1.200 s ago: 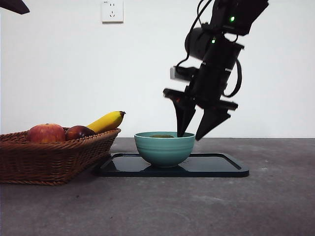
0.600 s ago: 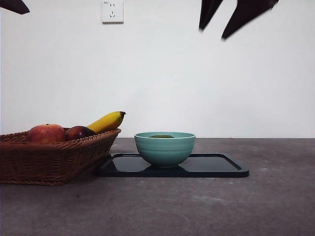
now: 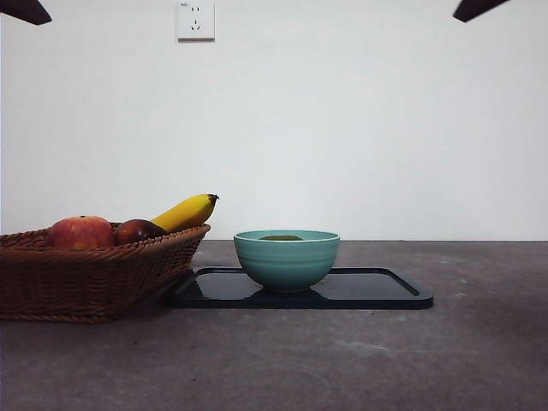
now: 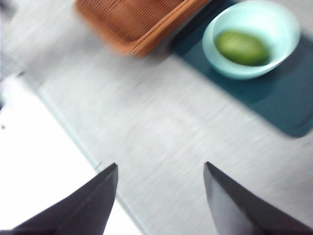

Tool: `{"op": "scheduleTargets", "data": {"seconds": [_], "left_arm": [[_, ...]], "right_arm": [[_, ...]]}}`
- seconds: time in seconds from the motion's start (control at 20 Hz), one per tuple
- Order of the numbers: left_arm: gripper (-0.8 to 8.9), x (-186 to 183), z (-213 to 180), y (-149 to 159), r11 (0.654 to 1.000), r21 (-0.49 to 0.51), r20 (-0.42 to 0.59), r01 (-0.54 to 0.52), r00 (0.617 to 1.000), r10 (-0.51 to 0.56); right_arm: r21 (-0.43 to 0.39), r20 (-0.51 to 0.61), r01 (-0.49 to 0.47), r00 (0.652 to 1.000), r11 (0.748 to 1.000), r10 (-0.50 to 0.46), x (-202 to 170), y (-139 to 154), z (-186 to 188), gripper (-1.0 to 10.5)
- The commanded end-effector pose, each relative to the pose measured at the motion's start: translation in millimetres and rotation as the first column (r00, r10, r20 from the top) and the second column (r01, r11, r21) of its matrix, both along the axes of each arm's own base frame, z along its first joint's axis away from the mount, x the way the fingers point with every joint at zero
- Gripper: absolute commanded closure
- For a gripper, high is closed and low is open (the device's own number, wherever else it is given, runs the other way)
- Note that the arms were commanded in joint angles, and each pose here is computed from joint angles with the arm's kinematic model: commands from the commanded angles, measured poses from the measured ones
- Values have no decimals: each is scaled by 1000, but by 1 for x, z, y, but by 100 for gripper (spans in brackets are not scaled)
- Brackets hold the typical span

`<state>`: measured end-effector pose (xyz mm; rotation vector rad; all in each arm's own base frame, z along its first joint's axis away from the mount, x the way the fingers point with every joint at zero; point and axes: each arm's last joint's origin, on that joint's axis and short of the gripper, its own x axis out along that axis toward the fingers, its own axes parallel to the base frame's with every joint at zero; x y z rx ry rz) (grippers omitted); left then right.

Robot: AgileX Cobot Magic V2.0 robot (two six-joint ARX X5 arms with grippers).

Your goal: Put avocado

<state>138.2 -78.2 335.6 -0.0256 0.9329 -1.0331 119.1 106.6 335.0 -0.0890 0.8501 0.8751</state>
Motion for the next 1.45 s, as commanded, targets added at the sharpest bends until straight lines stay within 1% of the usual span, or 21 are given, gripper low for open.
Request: {"op": "scheduleTargets", "data": {"seconds": [0.05,0.2,0.4,0.5,0.55,0.65,0.7,1.45], "left_arm": [[472,1,2,-1,1000,-4,18,18,1000,-18],[472,1,2,-1,1000,-4,18,18,1000,-18],[472,1,2,-1,1000,-4,18,18,1000,-18],[496,1,2,-1,1000,-4,19,19,1000,-18],[582,1,2,-1,1000,-4,18,19,1000,-18],[810,1,2,-1,1000,-4,18,18,1000,-18],[805,1,2,-1,1000,-4,18,19,1000,-18],[805,1,3,-1,1000,-4,18,18,1000,-18]], "right_arm": [[25,6,-16,1000,1000,15,-8,-1,-3,662],[40,23,-20,1000,999,19,-12,-4,-3,662],[40,24,-21,1000,999,20,-12,-3,-3,662],[40,24,-21,1000,999,20,-12,-3,-3,663],[40,23,-21,1000,999,20,-12,-3,-3,698],[40,24,-21,1000,999,20,-12,-3,-3,952],[40,24,-21,1000,999,20,-12,-3,-3,936],[47,33,-21,999,999,20,-11,-3,-2,936]]}}
